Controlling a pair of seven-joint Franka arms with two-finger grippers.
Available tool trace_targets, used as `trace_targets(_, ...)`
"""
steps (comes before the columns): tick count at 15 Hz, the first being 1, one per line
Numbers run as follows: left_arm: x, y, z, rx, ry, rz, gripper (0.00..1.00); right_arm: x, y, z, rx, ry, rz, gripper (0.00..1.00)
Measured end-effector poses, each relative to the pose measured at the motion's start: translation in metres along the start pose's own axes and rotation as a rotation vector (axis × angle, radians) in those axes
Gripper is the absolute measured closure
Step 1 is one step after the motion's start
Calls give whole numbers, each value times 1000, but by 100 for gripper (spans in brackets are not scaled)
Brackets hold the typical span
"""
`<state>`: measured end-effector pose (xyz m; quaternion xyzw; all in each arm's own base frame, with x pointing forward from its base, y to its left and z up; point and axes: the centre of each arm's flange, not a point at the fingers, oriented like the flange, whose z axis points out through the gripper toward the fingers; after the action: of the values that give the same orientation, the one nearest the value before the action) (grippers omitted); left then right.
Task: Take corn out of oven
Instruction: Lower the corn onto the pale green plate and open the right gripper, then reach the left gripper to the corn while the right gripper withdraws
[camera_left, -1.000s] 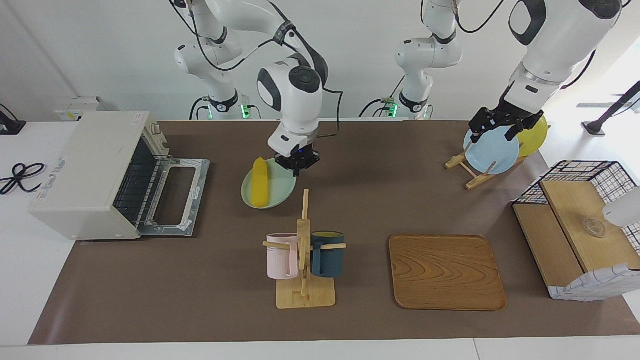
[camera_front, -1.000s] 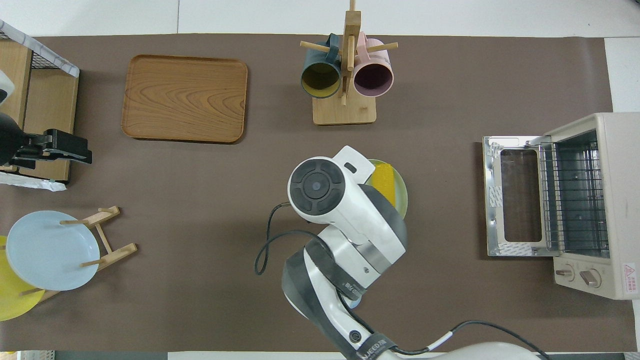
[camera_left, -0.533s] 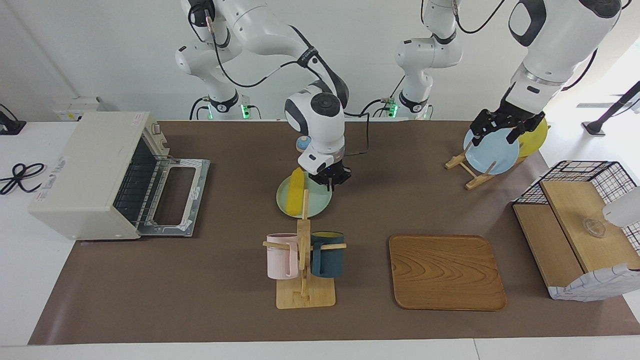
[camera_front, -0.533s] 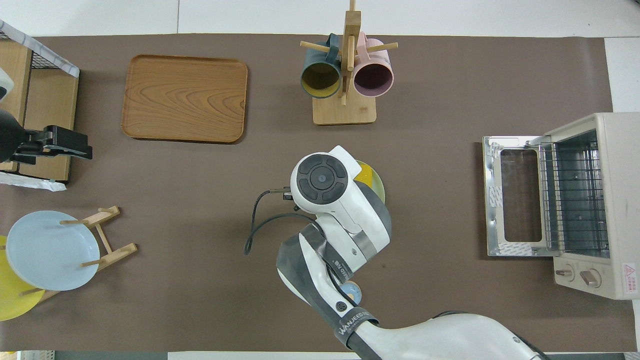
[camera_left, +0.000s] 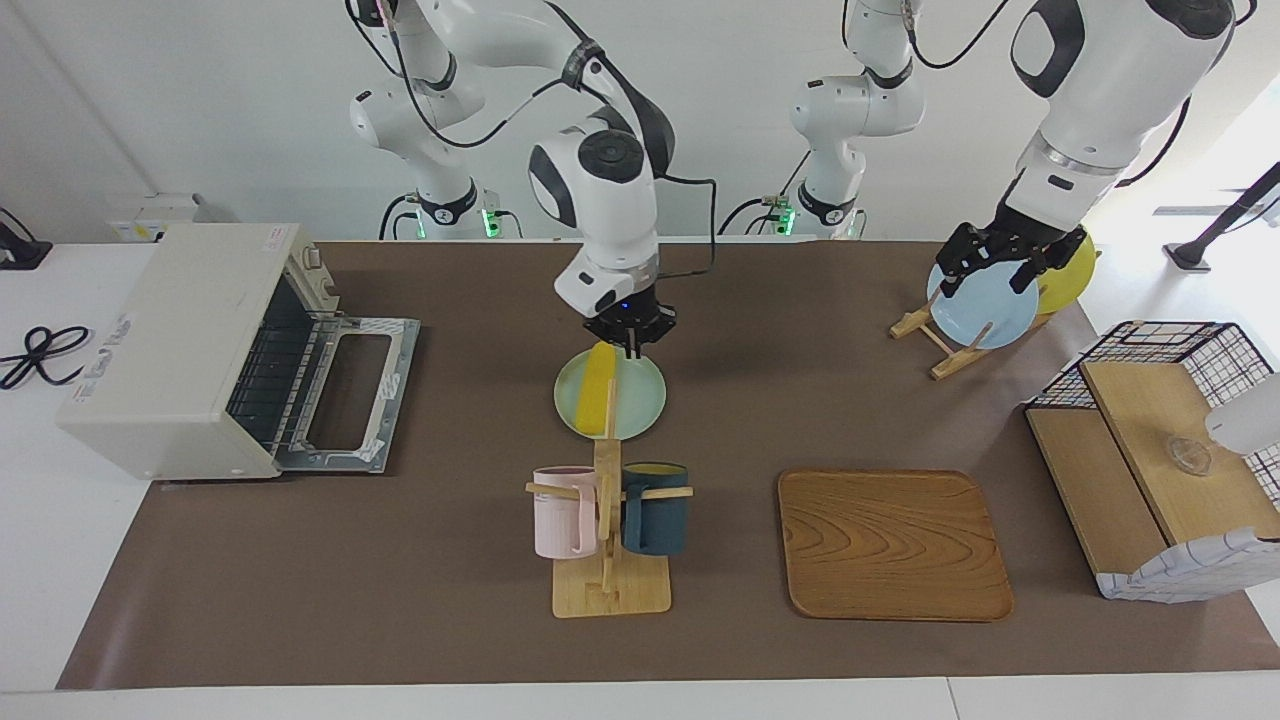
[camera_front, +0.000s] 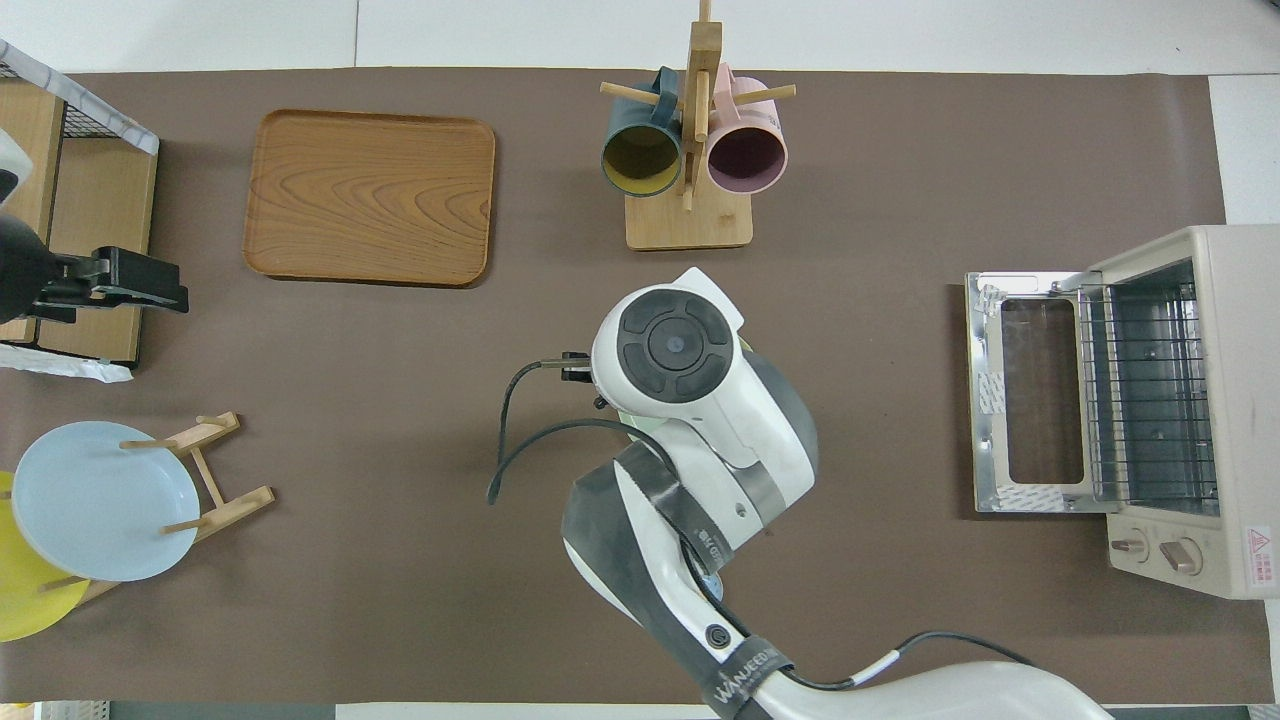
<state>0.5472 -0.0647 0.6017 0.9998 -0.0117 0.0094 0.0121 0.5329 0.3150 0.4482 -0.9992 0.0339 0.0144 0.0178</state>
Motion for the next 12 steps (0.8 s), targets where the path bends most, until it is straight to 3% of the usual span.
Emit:
trace_targets(2, -3, 27, 13, -1, -11, 49, 0, 19, 71, -7, -23, -47, -4, 99)
trace_targets(5, -11, 88, 43, -33, -17, 85, 0, 22, 154, 34, -35, -100, 17, 99)
trace_targets(9, -28, 187, 91, -62, -4, 36, 0, -2, 229, 104, -42, -36, -17, 99)
trace_targets(12, -42, 272, 141, -92, 23, 15, 0, -14, 284, 125, -44, -12, -42, 99)
